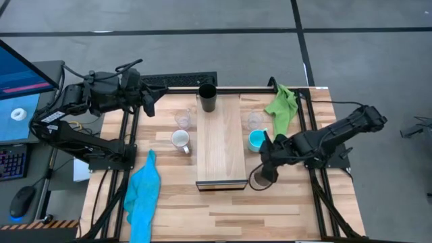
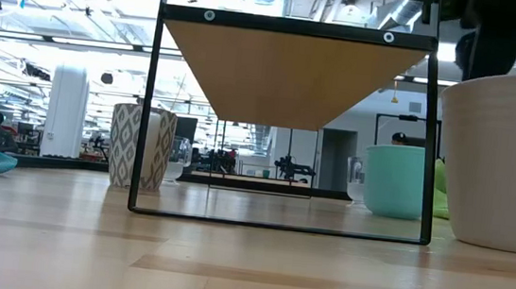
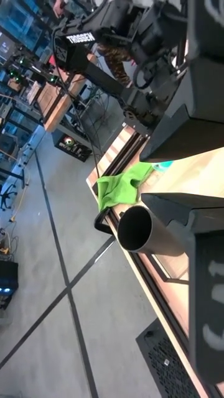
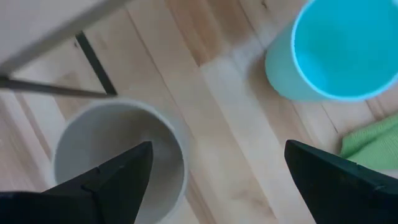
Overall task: Stack small to large cups/mugs on shelf
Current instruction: Put the white cup on the shelf
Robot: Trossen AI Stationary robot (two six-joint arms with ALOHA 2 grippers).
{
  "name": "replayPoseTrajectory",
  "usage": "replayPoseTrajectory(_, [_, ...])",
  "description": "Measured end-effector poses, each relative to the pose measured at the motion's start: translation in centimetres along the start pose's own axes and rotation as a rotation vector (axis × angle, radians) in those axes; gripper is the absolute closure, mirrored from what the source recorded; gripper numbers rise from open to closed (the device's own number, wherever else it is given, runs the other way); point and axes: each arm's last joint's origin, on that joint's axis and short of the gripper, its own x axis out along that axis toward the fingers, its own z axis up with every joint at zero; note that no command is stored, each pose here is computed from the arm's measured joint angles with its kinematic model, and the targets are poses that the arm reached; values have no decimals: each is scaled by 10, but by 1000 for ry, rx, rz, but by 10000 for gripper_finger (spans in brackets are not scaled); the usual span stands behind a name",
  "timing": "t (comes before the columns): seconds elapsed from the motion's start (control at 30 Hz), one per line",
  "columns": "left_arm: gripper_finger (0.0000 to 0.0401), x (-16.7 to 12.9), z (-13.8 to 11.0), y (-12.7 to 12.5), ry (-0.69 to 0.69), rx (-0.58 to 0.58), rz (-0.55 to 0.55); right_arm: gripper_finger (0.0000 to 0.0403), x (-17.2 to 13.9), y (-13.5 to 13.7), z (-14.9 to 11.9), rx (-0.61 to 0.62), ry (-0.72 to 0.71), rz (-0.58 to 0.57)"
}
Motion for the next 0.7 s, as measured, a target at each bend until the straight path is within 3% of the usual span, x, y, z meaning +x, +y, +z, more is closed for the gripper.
replayPoseTrajectory(0.47, [321,-2,0,0,2,-7,-23,19,14,6,1,-68,56,-31])
replayPoseTrajectory(0.7, [321,-5,1,1,-3,-9,-25,69,22,8,1,-87,91,-58])
